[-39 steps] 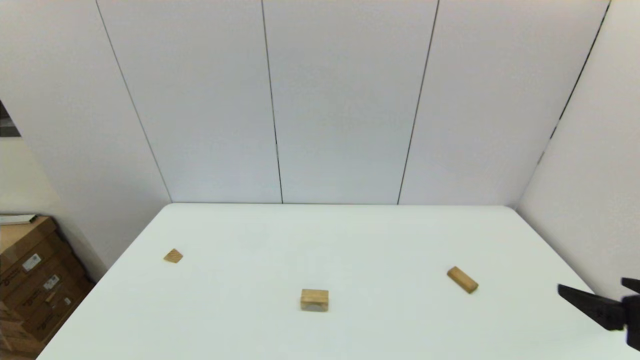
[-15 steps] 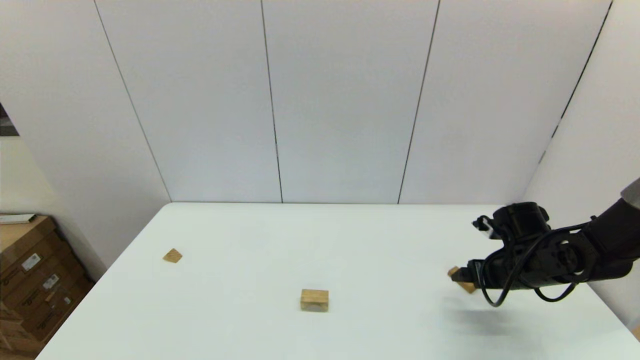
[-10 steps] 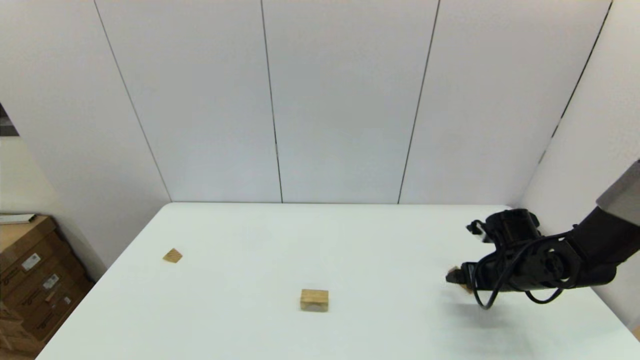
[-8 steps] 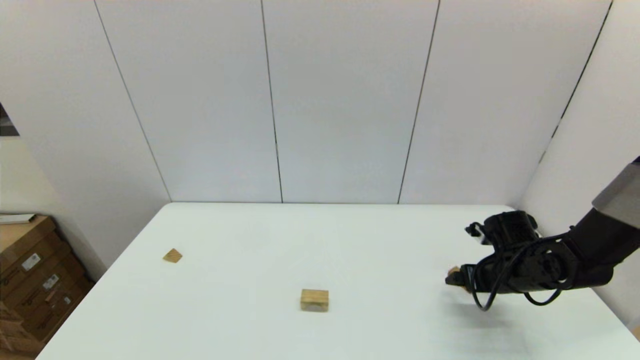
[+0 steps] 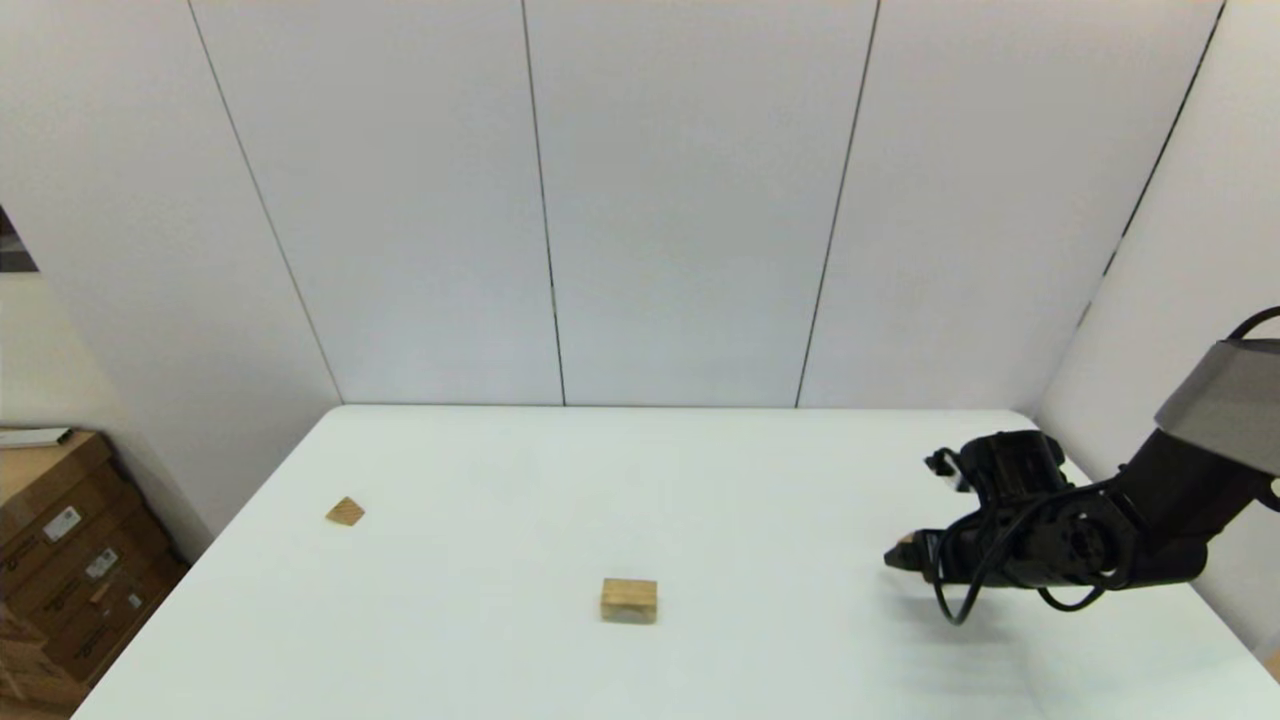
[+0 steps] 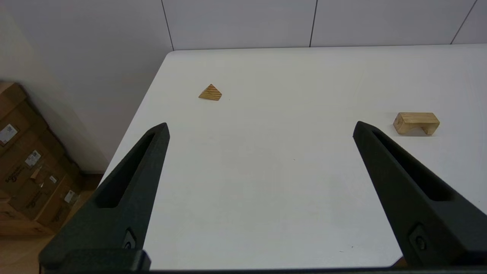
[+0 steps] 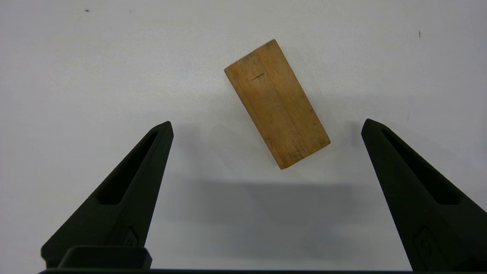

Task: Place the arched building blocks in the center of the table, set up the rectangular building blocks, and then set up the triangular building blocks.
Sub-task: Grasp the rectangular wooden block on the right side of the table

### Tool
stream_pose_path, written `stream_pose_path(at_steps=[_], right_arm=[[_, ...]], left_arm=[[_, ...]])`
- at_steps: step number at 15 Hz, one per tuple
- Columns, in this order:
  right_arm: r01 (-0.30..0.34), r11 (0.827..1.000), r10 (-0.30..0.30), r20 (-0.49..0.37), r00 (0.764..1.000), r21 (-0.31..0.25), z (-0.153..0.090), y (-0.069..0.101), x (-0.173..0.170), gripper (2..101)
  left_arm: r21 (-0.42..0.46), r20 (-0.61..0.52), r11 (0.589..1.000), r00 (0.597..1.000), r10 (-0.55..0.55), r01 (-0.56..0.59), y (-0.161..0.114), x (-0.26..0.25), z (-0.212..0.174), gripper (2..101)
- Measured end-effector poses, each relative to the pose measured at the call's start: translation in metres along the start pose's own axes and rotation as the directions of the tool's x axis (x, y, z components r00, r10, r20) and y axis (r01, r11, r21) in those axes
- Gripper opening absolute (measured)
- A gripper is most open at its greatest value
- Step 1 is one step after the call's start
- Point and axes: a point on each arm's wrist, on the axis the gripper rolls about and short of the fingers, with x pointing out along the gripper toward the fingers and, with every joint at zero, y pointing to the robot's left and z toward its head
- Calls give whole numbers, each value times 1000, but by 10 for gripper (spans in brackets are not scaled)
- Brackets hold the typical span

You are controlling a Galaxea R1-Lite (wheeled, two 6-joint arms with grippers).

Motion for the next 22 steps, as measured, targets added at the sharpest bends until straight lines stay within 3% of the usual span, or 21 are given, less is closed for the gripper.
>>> stream_pose_path(at_steps=[5, 18, 19, 22], right_arm=[[42, 999, -42, 28, 999, 3, 2, -1, 6, 980], [52, 999, -52, 18, 998, -2, -4, -1, 13, 980], [52, 999, -52, 16, 999, -3, -4, -1, 14, 964], [59, 998, -59, 17, 998, -5, -4, -1, 14, 670]], left_arm=[[0, 0, 1000, 1000, 0, 0, 0, 0, 0, 977], [0, 0, 1000, 1000, 0, 0, 0, 0, 0, 978], [0, 0, 1000, 1000, 0, 0, 0, 0, 0, 978], [0, 0, 1000, 1000, 0, 0, 0, 0, 0, 978]])
